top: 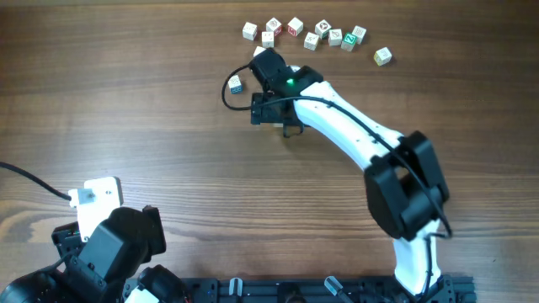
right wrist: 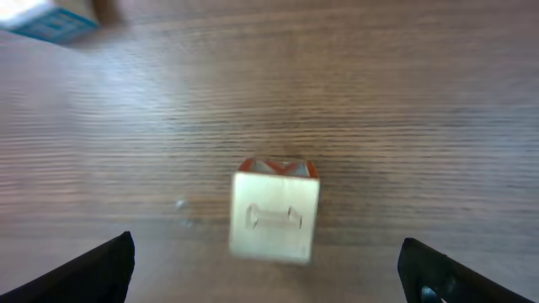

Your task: Form a tower

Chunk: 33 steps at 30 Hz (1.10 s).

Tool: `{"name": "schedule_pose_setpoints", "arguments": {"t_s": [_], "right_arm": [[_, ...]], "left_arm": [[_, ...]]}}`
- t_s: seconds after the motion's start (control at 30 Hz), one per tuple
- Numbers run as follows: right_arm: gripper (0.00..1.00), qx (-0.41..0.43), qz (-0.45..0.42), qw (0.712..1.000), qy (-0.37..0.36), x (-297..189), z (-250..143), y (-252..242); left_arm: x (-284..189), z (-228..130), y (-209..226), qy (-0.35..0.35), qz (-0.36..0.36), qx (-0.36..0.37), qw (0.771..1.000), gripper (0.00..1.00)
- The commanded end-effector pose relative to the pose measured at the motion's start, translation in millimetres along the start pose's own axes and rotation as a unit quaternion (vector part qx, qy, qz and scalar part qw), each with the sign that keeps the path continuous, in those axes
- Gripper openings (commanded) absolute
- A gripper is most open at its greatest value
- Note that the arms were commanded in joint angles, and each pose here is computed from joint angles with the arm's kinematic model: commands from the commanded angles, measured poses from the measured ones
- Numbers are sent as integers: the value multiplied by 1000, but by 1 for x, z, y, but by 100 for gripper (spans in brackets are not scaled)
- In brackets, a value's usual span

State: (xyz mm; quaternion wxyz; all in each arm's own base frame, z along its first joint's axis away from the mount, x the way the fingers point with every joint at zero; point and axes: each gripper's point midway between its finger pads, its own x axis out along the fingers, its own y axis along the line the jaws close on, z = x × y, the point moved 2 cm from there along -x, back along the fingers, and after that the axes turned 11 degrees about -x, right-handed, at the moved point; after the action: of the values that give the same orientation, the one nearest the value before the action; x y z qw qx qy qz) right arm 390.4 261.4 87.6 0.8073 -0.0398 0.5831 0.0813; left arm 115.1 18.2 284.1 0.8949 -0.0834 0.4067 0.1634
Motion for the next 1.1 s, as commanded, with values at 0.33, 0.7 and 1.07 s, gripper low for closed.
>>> {"name": "schedule_pose_setpoints", "arguments": {"t_s": [0.33, 0.7, 1.07], "right_arm": [[99, 40, 59, 981, -179, -94, 105, -108], [89, 128, 69, 957, -251, 63, 161, -115], [79, 182, -36, 928, -322, 133, 159, -117]], "left_arm": [[0, 1, 1, -5, 3, -11, 1000, 100], [0, 1, 1, -5, 3, -11, 1000, 100], [0, 1, 1, -5, 3, -11, 1000, 100]]}}
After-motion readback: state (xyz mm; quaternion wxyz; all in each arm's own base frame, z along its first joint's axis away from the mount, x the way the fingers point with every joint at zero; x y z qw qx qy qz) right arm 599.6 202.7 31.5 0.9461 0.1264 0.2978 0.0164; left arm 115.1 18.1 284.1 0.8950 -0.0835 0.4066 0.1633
